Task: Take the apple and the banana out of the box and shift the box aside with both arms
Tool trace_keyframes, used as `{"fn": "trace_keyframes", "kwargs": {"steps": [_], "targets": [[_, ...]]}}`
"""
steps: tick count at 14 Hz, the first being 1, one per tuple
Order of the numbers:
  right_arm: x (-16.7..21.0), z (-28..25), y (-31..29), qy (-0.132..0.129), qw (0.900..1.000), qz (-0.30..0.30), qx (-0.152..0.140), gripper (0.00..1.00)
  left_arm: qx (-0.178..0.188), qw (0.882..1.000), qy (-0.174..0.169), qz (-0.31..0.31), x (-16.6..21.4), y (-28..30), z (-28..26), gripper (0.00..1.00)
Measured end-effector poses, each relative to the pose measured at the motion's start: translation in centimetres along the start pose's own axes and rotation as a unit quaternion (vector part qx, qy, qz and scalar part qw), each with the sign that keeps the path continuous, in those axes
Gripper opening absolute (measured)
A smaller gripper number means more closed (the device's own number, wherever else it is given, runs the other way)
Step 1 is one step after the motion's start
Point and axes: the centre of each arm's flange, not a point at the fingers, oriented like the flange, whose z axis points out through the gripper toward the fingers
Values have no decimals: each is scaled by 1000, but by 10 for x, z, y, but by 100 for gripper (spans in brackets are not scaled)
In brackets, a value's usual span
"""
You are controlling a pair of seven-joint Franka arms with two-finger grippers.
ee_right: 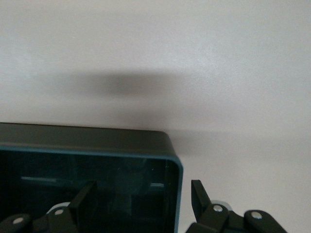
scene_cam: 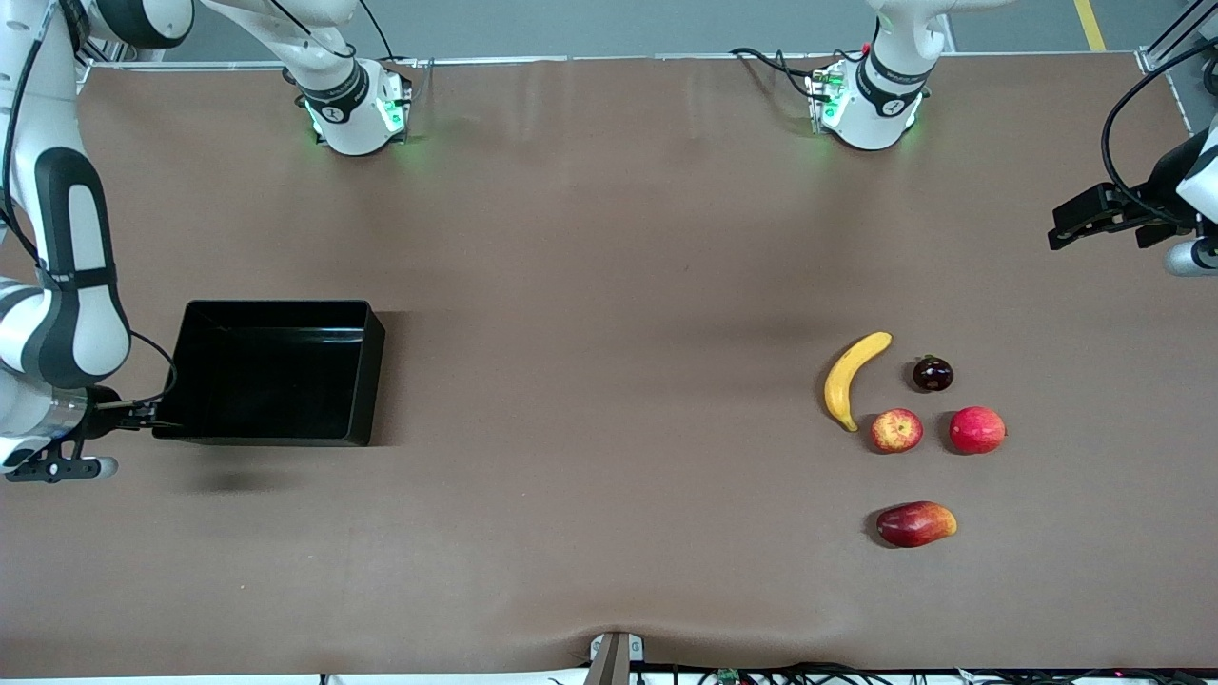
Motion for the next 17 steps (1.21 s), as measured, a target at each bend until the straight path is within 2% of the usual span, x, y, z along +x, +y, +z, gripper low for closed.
{"fn": "trace_keyframes", "kwargs": {"steps": [3, 8, 17], "targets": [[-4, -33, -18, -5, 1000, 0, -5, 86, 0, 1000, 0, -1, 0, -1, 0, 100], [-13, -84, -42, 5, 1000, -6, -14, 86, 0, 1000, 0, -1, 0, -1, 0, 100], [-38, -187, -88, 51, 998, -36, -18, 88, 0, 1000, 0, -1, 0, -1, 0, 100]]}}
